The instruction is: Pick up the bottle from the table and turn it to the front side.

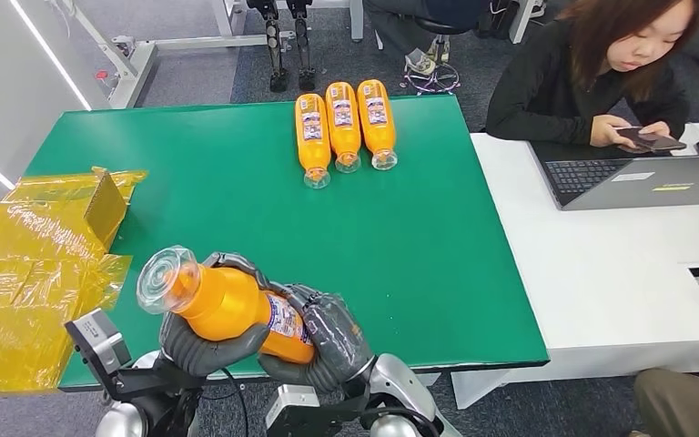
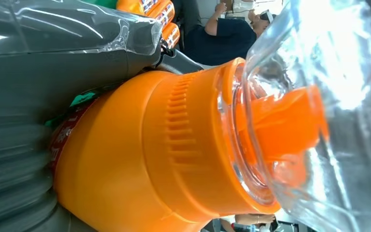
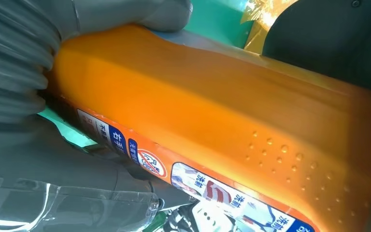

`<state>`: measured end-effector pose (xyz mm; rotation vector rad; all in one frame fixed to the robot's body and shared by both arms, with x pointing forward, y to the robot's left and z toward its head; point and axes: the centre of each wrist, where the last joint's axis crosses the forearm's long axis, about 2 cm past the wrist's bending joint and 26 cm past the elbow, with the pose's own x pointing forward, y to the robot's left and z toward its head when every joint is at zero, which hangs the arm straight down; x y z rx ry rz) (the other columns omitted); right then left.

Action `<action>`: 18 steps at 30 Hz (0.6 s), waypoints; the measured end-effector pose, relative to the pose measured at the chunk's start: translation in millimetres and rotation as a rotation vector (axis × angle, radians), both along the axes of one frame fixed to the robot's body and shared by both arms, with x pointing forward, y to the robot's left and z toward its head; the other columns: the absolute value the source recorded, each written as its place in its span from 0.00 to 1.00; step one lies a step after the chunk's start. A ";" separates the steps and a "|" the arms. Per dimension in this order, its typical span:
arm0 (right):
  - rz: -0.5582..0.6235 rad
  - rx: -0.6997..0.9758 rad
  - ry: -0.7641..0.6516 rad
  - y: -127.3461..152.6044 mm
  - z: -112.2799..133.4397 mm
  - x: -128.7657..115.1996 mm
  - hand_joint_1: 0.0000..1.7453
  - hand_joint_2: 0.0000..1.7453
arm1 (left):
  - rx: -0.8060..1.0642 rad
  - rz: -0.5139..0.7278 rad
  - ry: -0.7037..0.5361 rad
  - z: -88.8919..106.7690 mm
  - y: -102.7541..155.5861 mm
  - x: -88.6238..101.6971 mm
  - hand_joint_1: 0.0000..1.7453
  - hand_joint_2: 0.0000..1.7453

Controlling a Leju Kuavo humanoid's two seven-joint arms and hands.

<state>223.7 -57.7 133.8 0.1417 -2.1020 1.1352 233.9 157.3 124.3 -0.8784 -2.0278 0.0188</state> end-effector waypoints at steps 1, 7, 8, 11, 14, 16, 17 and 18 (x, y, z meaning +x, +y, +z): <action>0.001 -0.002 0.000 0.0 0.0 0.1 0.00 1.00 | -0.002 0.000 -0.001 0.5 -0.2 0.5 1.00 1.00; 0.011 -0.028 0.004 0.1 -3.4 0.0 0.00 0.00 | -0.006 0.002 0.001 1.6 0.0 1.7 1.00 1.00; 0.010 -0.031 0.007 0.0 -4.4 -0.1 0.00 0.00 | -0.006 0.003 0.001 1.8 0.3 2.1 1.00 1.00; 0.005 -0.037 0.018 -0.4 -7.7 -0.2 0.00 0.00 | -0.005 0.011 0.002 2.8 1.6 3.6 1.00 1.00; 0.000 -0.041 0.027 -0.7 -10.1 -0.4 0.00 0.00 | -0.005 0.022 0.005 3.6 2.3 5.0 1.00 1.00; -0.002 -0.041 0.031 -0.9 -11.4 -0.4 0.00 0.00 | -0.004 0.032 0.007 3.9 3.0 5.8 1.00 1.00; -0.003 -0.039 0.034 -0.9 -11.7 -0.5 0.00 0.00 | -0.001 0.038 0.007 4.0 3.5 6.2 1.00 1.00; -0.004 -0.037 0.036 -0.9 -12.0 -0.7 0.00 0.00 | 0.002 0.046 0.008 4.0 4.1 6.6 1.00 1.00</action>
